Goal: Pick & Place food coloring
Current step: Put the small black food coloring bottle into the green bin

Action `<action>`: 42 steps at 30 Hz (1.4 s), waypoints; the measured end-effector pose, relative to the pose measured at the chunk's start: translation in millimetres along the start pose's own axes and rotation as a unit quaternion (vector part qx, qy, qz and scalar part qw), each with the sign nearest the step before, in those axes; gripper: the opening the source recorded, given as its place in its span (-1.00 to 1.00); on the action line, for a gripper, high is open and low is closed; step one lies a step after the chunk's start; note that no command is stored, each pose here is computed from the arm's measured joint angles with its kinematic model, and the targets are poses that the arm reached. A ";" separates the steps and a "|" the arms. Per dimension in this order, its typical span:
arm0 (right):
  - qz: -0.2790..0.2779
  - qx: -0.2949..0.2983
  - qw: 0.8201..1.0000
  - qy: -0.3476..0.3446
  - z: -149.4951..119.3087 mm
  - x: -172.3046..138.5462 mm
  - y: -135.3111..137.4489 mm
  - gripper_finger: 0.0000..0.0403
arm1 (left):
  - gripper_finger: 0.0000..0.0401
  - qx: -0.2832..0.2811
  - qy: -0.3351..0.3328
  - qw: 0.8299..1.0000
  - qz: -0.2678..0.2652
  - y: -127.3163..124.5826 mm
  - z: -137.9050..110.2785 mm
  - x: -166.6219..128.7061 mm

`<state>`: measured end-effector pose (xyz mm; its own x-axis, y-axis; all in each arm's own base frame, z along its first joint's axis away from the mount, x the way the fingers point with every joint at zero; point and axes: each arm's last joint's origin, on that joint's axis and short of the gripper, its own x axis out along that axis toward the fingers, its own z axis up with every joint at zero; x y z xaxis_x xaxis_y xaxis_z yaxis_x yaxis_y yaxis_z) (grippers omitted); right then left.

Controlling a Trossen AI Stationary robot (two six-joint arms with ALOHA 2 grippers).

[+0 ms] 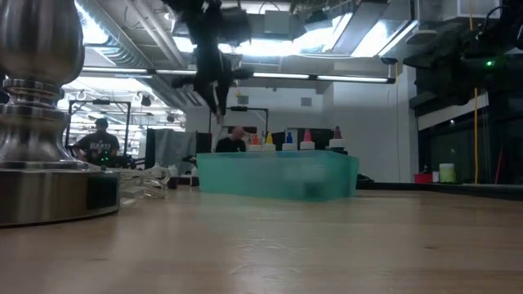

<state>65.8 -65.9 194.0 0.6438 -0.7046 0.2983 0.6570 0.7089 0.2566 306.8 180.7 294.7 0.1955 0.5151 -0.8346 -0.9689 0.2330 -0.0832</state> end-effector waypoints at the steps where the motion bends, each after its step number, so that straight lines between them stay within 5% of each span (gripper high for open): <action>1: 0.000 0.000 1.000 0.000 -0.1 0.0 0.0 0.98 | -0.70 0.010 -0.004 1.000 -0.006 -2.7 2.0 -5.9; 12: 0.000 0.000 1.000 0.000 0.0 0.0 0.0 0.98 | -0.70 0.163 -0.056 0.981 -0.092 -34.8 10.6 -64.1; 25: 0.000 0.000 1.000 0.000 -0.1 0.0 0.0 0.98 | -0.71 0.401 -0.045 0.896 -0.187 -65.8 -25.7 -88.0; 42: 0.000 0.000 1.000 0.000 0.0 0.0 0.0 0.98 | -0.71 0.518 0.050 0.831 -0.194 -102.2 -69.0 -39.5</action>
<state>65.8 -65.9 194.0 0.6437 -0.7048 0.2982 0.6571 0.7088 0.2566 387.6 79.6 298.6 0.3990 0.1753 -0.9001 -0.1740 0.9782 0.1134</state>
